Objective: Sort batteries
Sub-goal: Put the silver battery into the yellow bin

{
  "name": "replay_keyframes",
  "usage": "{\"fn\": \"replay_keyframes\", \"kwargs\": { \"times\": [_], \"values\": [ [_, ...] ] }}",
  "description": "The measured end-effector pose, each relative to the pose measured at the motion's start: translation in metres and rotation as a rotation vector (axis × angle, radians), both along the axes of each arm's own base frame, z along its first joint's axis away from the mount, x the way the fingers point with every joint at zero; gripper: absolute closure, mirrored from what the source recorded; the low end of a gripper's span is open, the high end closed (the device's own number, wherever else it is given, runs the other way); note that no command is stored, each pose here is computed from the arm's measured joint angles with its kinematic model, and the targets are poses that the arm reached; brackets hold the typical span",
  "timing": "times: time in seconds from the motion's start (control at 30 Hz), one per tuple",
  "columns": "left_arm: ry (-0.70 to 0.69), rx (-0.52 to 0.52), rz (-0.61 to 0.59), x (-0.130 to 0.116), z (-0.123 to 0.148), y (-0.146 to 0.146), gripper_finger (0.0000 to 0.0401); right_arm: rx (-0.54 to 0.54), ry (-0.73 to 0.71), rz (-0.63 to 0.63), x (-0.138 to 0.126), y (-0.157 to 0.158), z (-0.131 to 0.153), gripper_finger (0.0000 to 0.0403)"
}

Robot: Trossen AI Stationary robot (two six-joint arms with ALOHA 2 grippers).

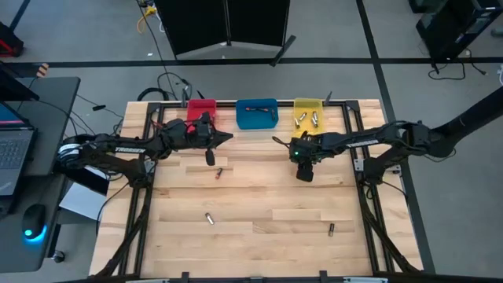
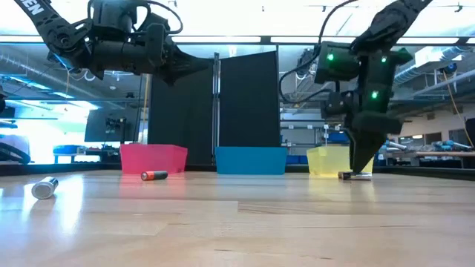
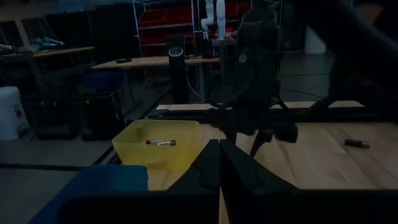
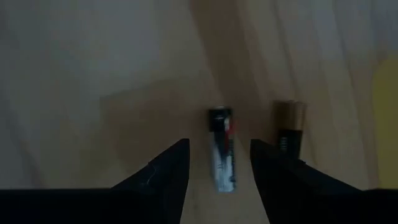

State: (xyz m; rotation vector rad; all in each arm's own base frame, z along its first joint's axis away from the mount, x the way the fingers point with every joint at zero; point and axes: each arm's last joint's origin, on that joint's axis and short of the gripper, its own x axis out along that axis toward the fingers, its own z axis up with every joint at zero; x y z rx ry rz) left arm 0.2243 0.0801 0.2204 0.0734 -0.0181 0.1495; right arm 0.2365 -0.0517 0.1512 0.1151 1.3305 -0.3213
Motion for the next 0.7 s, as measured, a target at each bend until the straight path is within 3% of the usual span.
{"fn": "replay_keyframes", "kwargs": {
  "times": [0.23, 0.4, 0.5, 0.7],
  "values": [
    [0.006, -0.002, -0.001, 0.0, -0.001, 0.0, 0.0391, 0.013, 0.047, 0.02, 0.006, -0.001, -0.016, 0.0241],
    [0.015, -0.006, -0.002, 0.0, -0.002, 0.0, 0.0391, 0.034, 0.066, 0.034, 0.008, -0.001, -0.022, 0.0306],
    [0.027, -0.011, -0.002, 0.0, -0.003, 0.0, 0.0391, 0.041, 0.032, 0.033, 0.007, 0.0, -0.016, 0.0351],
    [0.031, -0.012, -0.011, 0.001, -0.003, -0.002, 0.0391, 0.021, -0.125, -0.016, 0.013, -0.003, 0.023, 0.0351]
  ]
}}
